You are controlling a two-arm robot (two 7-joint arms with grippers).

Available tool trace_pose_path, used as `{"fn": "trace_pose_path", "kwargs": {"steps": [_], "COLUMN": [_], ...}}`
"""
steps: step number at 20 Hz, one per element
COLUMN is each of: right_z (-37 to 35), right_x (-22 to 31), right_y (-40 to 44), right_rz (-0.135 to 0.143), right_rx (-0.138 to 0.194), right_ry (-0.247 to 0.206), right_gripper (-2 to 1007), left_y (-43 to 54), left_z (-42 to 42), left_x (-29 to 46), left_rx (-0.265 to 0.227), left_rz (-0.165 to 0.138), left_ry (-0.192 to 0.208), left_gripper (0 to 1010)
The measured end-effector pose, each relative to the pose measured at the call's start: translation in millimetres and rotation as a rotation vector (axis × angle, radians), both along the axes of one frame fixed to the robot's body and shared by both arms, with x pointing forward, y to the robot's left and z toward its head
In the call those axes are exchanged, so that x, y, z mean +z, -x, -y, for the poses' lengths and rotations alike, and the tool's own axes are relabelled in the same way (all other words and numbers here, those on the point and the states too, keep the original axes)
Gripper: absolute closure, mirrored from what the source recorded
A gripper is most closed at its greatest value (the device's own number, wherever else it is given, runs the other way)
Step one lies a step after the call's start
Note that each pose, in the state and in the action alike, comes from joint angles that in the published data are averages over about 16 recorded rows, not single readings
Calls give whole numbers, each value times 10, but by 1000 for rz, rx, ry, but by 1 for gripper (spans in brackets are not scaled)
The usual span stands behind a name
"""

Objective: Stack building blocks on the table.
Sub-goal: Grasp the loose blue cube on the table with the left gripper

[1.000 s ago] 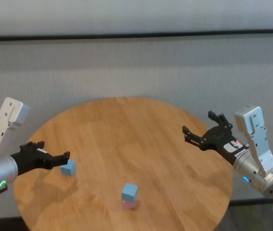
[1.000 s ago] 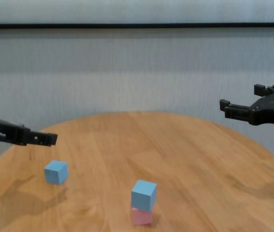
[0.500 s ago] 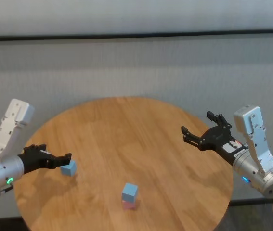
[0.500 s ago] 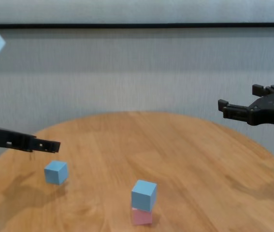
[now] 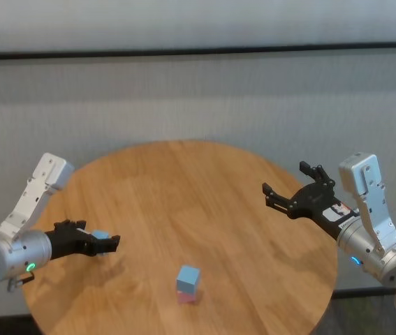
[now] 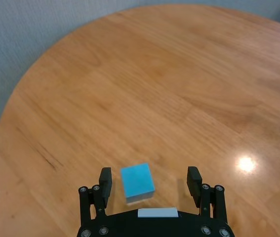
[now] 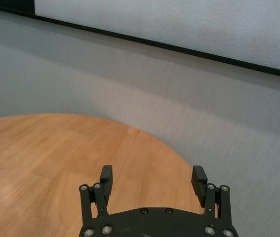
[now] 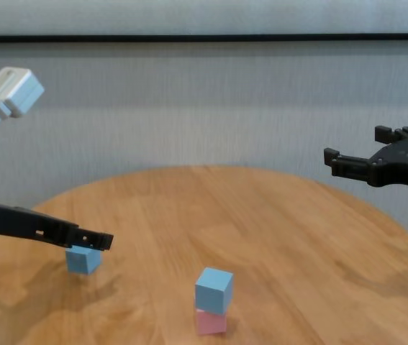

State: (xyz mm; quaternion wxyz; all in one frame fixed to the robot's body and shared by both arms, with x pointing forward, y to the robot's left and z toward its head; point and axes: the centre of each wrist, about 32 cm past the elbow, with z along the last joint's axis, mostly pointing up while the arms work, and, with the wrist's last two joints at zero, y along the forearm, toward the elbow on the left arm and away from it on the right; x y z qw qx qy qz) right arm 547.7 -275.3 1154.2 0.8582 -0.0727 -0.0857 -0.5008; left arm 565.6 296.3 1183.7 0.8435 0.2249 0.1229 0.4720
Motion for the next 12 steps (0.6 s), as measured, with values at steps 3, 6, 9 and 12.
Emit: {"fn": "trace_pose_path", "kwargs": {"steps": [3, 6, 9, 12], "right_z": [-1, -2, -3, -4], "right_x": [0, 0, 0, 0], "right_y": [1, 1, 1, 1], "right_rz": [0, -1, -1, -1], "right_rx": [1, 1, 2, 2], "right_ry": [0, 0, 0, 0], "right_gripper": [0, 0, 0, 1], "left_y": [-16, -29, -43, -61], "left_z": [12, 18, 20, 23], "left_x": [-22, -37, -46, -57], "left_rx": [-10, -16, -19, -23], "left_rz": [-9, -14, -16, -18], "left_ry": [-7, -18, -27, -36], "left_gripper": [7, 7, 7, 8]}}
